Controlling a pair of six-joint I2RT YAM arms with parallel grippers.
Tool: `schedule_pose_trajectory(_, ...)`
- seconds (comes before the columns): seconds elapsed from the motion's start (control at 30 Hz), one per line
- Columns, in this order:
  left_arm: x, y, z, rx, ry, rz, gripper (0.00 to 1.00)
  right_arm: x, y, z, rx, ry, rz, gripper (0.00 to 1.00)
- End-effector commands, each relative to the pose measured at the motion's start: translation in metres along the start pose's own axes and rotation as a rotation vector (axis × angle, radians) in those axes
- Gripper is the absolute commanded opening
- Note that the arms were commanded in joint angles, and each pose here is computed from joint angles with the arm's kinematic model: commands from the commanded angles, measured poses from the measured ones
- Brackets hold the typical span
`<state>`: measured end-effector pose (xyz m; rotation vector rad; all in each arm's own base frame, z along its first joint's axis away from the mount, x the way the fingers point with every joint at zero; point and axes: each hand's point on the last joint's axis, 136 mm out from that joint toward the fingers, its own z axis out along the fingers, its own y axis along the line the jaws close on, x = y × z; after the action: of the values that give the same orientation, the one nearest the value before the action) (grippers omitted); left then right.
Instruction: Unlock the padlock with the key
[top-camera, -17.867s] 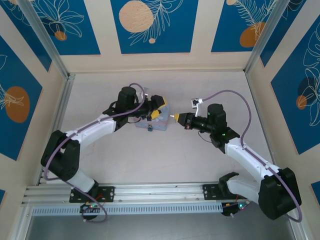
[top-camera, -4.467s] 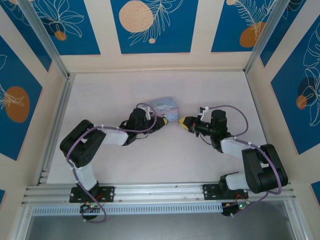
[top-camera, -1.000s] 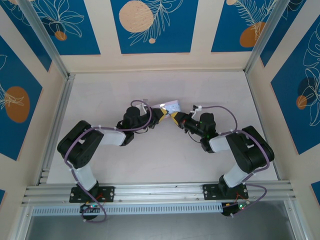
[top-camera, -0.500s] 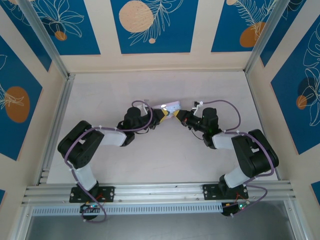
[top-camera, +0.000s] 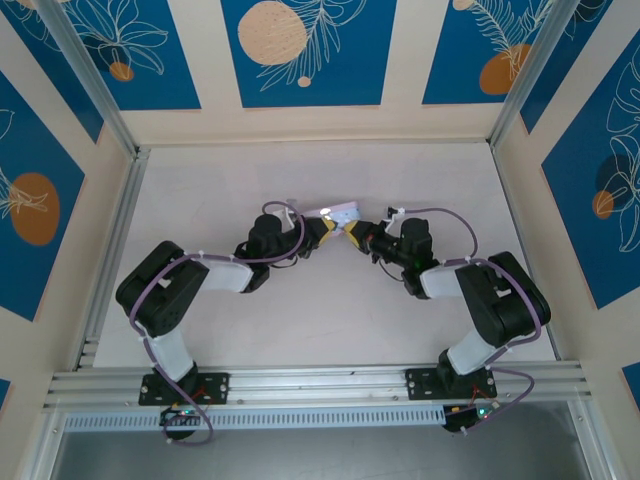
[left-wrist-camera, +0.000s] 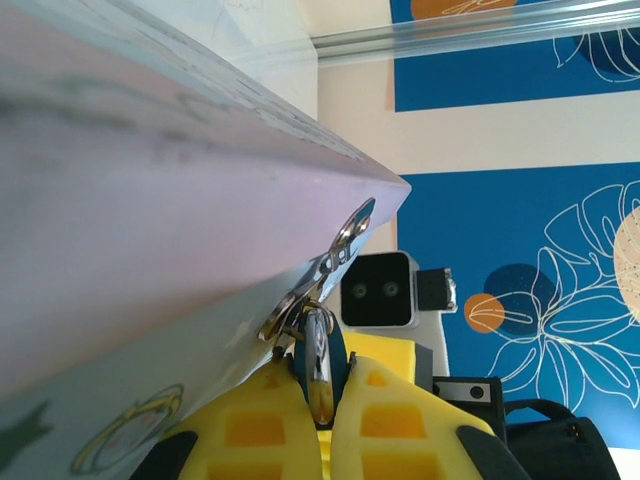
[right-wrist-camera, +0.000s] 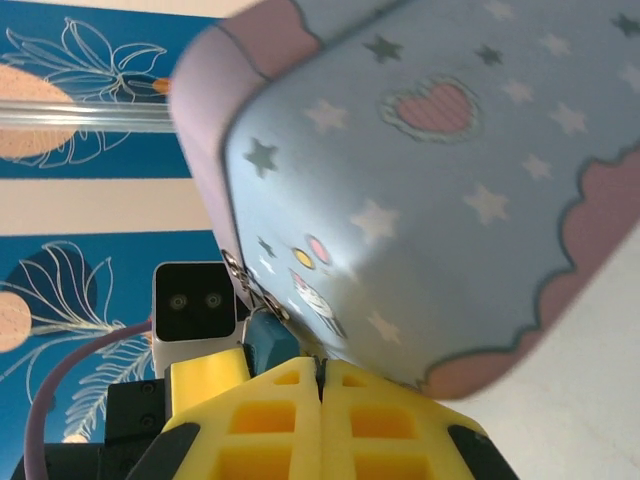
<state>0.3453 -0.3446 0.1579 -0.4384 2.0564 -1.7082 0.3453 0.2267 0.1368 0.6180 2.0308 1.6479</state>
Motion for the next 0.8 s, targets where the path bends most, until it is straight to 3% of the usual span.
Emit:
schedule_pose_trajectory(0.0, 0.029, -0.045, 0.003, 0.156, 0.111, 0.065, 0.00, 0.027, -0.003, 0.007, 0.014, 0.078, 0.062, 0.00)
schedule_pose_trajectory(0.33, 0.027, -0.039, -0.002, 0.116, 0.079, 0.041, 0.00, 0.024, -0.008, -0.002, 0.041, 0.038, 0.069, 0.00)
schedule_pose_trajectory(0.77, 0.023, -0.027, -0.025, 0.015, 0.011, 0.035, 0.00, 0.042, -0.006, -0.058, 0.115, 0.016, -0.002, 0.00)
